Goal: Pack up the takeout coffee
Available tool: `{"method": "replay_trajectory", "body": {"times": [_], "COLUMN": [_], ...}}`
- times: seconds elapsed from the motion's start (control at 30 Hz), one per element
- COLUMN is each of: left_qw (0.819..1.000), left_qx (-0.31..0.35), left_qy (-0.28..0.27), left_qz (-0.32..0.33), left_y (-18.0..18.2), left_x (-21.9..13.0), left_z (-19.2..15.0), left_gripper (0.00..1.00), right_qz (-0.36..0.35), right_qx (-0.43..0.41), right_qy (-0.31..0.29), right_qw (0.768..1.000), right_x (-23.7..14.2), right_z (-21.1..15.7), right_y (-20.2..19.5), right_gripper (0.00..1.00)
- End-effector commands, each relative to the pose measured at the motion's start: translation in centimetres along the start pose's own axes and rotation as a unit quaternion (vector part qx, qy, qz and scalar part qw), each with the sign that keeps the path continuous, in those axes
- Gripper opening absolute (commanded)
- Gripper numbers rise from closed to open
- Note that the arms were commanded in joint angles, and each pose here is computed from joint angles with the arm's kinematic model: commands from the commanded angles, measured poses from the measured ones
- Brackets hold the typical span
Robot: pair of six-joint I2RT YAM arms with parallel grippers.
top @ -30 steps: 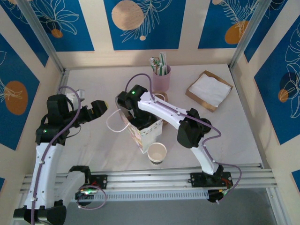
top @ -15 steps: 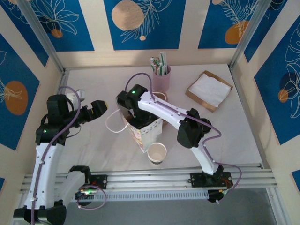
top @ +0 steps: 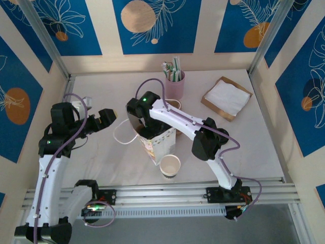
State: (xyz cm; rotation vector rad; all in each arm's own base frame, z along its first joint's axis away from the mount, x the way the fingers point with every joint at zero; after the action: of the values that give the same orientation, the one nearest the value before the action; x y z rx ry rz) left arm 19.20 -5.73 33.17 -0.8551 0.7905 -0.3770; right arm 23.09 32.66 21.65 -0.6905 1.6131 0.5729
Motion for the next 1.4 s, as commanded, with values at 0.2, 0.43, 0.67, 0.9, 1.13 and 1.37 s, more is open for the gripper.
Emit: {"method": "replay_trajectory", "body": {"times": [0.2, 0.43, 0.67, 0.9, 1.13, 1.37], "left_qw": [1.000, 1.000, 1.000, 1.000, 1.000, 1.000], "left_qx": [0.017, 0.017, 0.017, 0.016, 0.015, 0.015], "left_qy": [0.001, 0.001, 0.001, 0.001, 0.001, 0.002], "left_qz": [-0.016, -0.016, -0.016, -0.015, -0.015, -0.015], "left_y": [-1.1, -1.2, -1.2, -1.1, -1.1, -1.0], "left_x": [-0.8, -0.8, -0.8, -0.8, -0.7, -0.7], "left_z": [-0.1, -0.1, -0.1, -0.1, -0.1, -0.1], "left_gripper": [1.00, 1.00, 1.00, 1.00, 1.00, 1.00], "right_qz": [-0.015, -0.016, -0.015, -0.017, -0.019, -0.021], "right_qx": [0.003, 0.002, 0.003, 0.003, 0.005, 0.006], "right_qy": [0.046, 0.041, 0.037, 0.035, 0.031, 0.028], "right_qw": [0.999, 0.999, 0.999, 0.999, 0.999, 0.999], "right_x": [-1.1, -1.5, -1.7, -1.9, -2.1, -2.4], "right_z": [-2.1, -2.2, -2.2, -2.2, -2.4, -2.5], "right_y": [-0.2, -0.1, -0.1, -0.1, -0.2, -0.2], "right_gripper": [0.96, 1.00, 1.00, 0.99, 0.99, 0.99]}}
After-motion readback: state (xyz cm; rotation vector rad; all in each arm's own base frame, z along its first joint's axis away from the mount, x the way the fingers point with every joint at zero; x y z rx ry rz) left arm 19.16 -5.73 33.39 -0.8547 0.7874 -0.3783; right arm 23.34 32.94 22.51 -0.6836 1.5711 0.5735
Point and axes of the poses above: each hand's point on the last joint's axis, 136 mm out from that joint toward the fingers, its own x axis out along the fingers, its own y axis along the line the jaws close on, z = x × y, the point moved 8 cm from there along -x, back along the fingers, and after that the axes turned 12 degrees about -x, right-handed, at the moved point
